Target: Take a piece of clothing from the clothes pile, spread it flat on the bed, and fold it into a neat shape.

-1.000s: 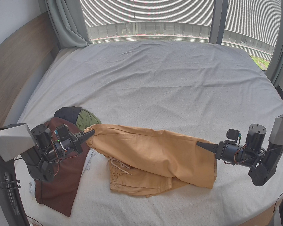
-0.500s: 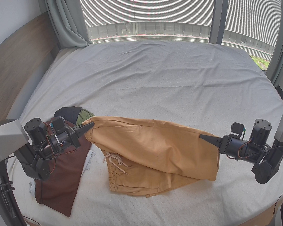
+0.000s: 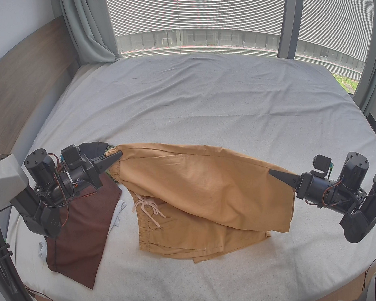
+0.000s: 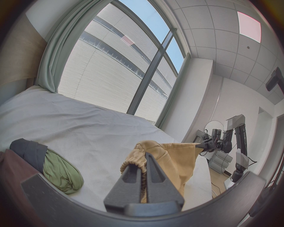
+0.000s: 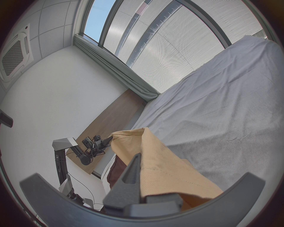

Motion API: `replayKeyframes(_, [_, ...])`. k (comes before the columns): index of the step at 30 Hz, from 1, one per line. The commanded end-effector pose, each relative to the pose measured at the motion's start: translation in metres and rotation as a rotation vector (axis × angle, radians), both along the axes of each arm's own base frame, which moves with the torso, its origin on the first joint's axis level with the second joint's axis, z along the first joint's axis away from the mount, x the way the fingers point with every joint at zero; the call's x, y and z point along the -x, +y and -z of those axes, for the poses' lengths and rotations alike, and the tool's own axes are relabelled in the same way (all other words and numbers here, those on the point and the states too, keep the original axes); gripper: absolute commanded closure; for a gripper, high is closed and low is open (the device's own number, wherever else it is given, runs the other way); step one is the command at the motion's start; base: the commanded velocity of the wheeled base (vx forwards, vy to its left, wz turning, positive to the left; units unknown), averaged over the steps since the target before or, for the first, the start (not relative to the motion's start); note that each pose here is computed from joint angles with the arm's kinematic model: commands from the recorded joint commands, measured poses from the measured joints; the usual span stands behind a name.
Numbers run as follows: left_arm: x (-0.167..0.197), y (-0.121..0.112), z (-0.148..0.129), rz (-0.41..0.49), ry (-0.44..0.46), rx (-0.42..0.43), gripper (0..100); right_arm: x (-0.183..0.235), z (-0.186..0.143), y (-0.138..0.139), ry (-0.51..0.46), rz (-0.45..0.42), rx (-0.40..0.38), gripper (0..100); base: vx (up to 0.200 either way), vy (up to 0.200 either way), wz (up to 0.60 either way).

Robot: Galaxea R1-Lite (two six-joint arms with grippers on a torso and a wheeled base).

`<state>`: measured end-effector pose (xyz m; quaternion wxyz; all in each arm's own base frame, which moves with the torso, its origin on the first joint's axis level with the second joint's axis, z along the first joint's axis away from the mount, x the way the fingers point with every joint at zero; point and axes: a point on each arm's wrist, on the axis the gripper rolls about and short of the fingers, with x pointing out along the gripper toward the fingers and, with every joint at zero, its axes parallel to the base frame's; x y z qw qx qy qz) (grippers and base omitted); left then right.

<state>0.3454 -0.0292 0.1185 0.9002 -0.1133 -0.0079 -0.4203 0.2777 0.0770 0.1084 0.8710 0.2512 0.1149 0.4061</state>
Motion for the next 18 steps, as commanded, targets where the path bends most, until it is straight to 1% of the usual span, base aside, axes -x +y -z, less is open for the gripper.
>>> replayKeyframes(1, [0.0035, 0.0018, -0.0112, -0.004, -0.028, 0.008, 100, 0.0013, -0.0052, -0.0001, -0.019, -0.001, -0.004, 100, 0.000, 0.000, 0.00])
replayKeyframes(18, [-0.0009, 0.0091, -0.0163, -0.023, -0.053, 0.009, 100, -0.0007, -0.0144, -0.0006, -0.054, 0.005, -0.016, 100, 0.000, 0.000, 0.00])
